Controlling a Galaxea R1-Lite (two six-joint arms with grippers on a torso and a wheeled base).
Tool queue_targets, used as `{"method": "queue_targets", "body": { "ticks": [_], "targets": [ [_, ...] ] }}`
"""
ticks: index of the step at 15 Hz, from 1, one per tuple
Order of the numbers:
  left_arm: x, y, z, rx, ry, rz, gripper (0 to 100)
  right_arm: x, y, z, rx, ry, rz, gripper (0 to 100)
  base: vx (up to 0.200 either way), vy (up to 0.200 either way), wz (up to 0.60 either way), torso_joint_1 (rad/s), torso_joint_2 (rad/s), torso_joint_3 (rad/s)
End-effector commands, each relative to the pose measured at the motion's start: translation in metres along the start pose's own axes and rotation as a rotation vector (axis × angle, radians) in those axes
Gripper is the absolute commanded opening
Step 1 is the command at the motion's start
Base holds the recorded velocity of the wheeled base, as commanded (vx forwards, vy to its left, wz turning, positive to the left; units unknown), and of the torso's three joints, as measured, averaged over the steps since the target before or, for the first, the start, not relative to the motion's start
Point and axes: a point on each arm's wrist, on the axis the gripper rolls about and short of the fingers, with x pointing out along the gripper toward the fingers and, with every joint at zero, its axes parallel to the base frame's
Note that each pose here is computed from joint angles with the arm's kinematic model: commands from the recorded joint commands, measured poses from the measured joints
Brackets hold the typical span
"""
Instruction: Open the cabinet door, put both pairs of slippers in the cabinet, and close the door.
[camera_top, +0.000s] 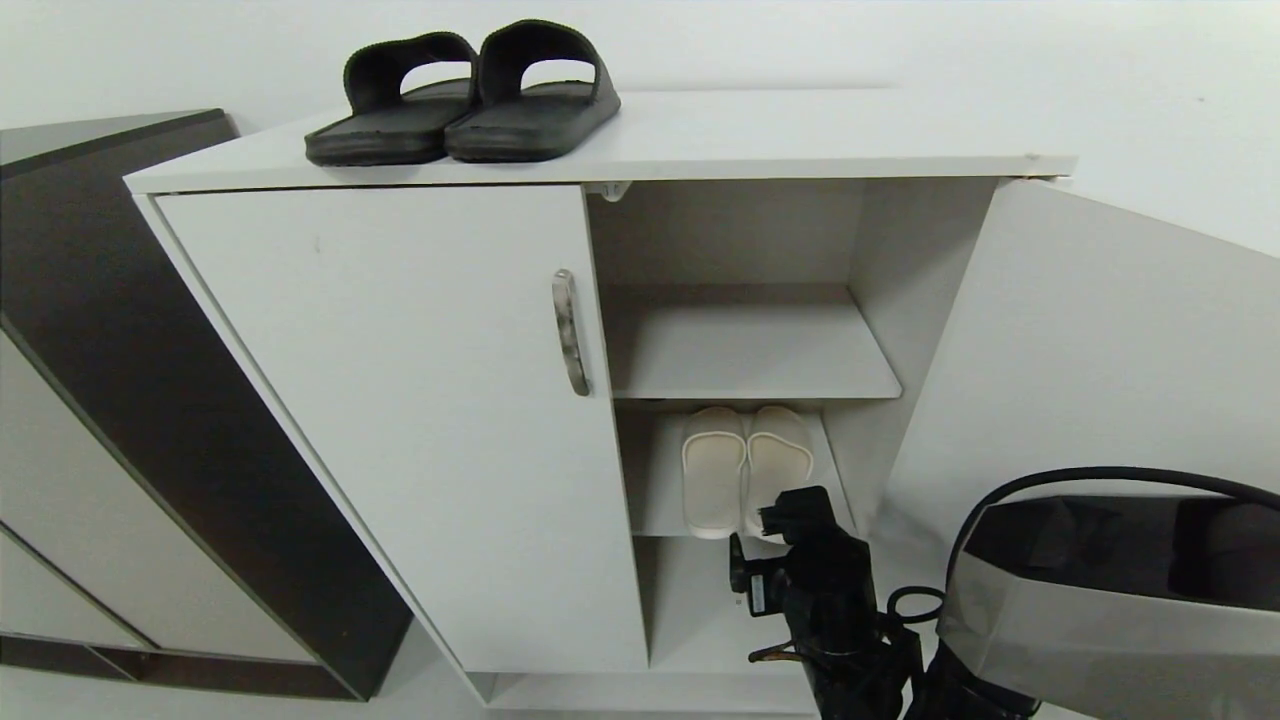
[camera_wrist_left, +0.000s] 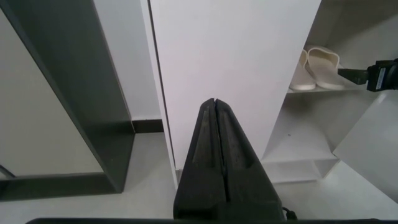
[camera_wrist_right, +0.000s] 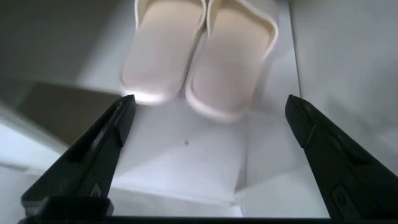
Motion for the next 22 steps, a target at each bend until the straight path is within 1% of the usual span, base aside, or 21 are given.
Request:
{"method": "queue_targets", "body": {
  "ticks": [1,4,20,22],
  "targets": [
    [0.0001,0.0000,0.0001,0.000,0.001,0.001,0,-0.0007,0.0007,-0.0003,-0.001,0.000,0.002,100,-0.200,0.000,0.00,0.012,0.01,0.022],
    [0.0001,0.0000,0.0001,0.000,0.001,0.001,0,-0.0011,0.0003,-0.0010,-0.003,0.002,0.001,100,-0.200,0.000,0.00,-0.005,0.00,0.004],
    [0.0001,0.0000,0.0001,0.000,0.001,-0.001,0,-0.0006,0.0000,-0.0012,0.000,0.001,0.001,100,0.000,0.000,0.00,0.000,0.00,0.000],
    [0.0001,0.0000,0.0001,0.000,0.001,-0.001,0,0.0035,-0.0019,-0.0028,0.000,0.004,-0.009,100,0.000,0.000,0.00,0.005,0.00,0.132]
  ]
}}
